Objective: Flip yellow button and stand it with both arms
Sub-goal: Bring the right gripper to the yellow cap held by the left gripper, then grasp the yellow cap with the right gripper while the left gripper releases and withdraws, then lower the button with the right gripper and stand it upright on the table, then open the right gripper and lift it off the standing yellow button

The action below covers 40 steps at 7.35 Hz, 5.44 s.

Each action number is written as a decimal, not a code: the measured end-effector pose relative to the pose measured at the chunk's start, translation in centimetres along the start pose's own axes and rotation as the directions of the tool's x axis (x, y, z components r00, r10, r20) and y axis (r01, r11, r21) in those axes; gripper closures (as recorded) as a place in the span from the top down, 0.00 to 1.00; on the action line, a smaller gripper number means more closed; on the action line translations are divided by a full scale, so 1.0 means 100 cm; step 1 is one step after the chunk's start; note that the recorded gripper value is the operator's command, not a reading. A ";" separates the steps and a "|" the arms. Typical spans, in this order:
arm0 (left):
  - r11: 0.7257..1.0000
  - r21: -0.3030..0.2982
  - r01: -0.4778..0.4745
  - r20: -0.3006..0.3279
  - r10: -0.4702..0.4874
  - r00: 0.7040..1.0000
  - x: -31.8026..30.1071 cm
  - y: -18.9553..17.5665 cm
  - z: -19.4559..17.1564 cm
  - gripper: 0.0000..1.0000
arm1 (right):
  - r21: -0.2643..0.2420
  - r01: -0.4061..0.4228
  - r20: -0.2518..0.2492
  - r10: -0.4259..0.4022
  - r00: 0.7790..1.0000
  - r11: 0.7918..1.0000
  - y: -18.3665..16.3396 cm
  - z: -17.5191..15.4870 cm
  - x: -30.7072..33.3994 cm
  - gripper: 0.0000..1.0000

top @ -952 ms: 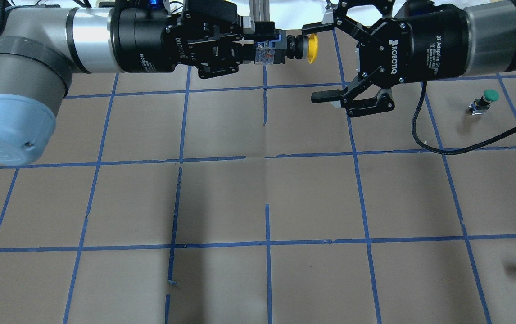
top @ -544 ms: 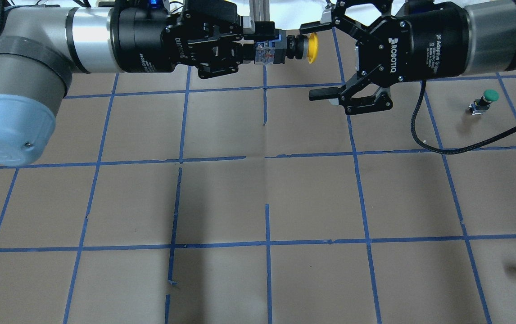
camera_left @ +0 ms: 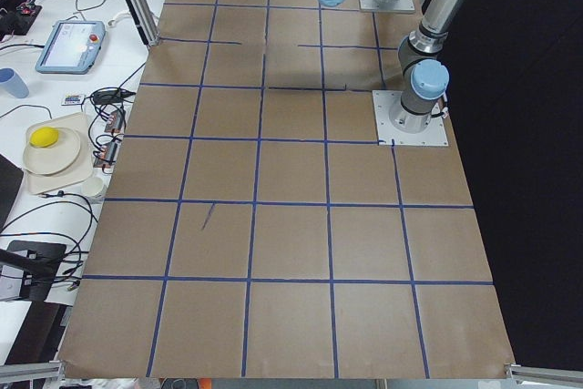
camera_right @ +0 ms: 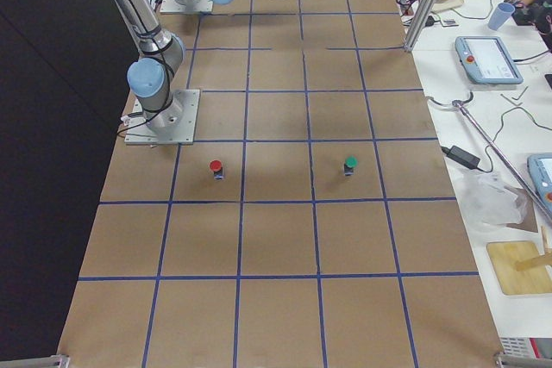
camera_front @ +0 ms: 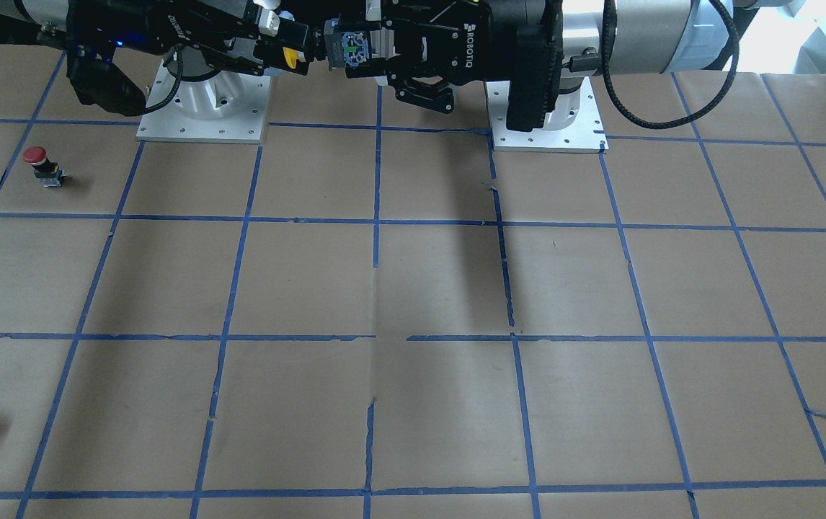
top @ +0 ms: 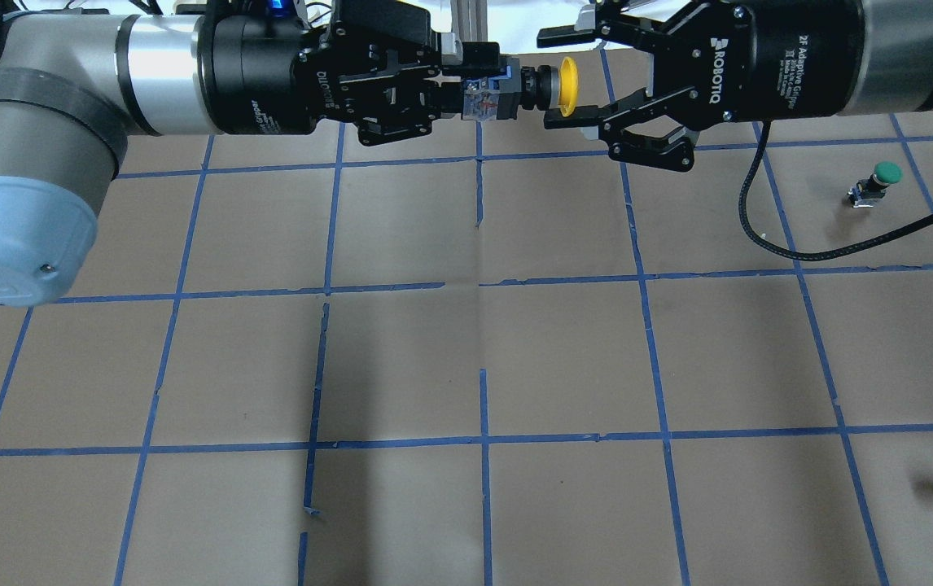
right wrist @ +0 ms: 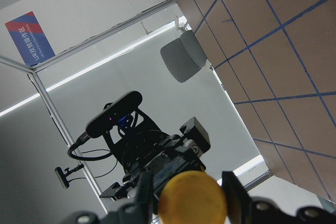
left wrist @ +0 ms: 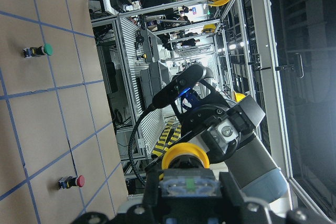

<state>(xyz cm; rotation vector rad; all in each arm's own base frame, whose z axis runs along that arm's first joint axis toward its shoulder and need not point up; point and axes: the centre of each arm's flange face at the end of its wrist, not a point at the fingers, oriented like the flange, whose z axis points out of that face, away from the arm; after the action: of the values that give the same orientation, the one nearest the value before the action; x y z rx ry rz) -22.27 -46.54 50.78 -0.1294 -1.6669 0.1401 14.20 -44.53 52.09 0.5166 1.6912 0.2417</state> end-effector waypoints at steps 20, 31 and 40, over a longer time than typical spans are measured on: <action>0.969 -0.197 0.146 0.971 0.173 0.163 -0.036 -0.032 -0.084 0.95 | -0.611 0.607 -0.663 -0.747 -0.042 0.508 -0.062 -0.158 0.149 0.17; 0.972 -0.214 0.100 0.967 0.196 0.163 -0.021 -0.034 -0.105 1.00 | -0.752 -0.076 0.567 -0.583 -0.582 -0.655 -0.157 -0.353 0.291 0.18; 0.971 -0.215 0.104 0.967 0.196 0.163 -0.024 -0.036 -0.104 1.00 | -0.823 0.071 0.399 -0.663 -0.634 -0.563 -0.185 -0.386 0.253 1.00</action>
<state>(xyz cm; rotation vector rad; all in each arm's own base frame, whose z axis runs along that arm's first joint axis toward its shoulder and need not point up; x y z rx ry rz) -11.68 -50.33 50.08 -0.3209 -3.0894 0.0576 -29.94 -44.07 29.06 -2.5439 1.7731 -0.3837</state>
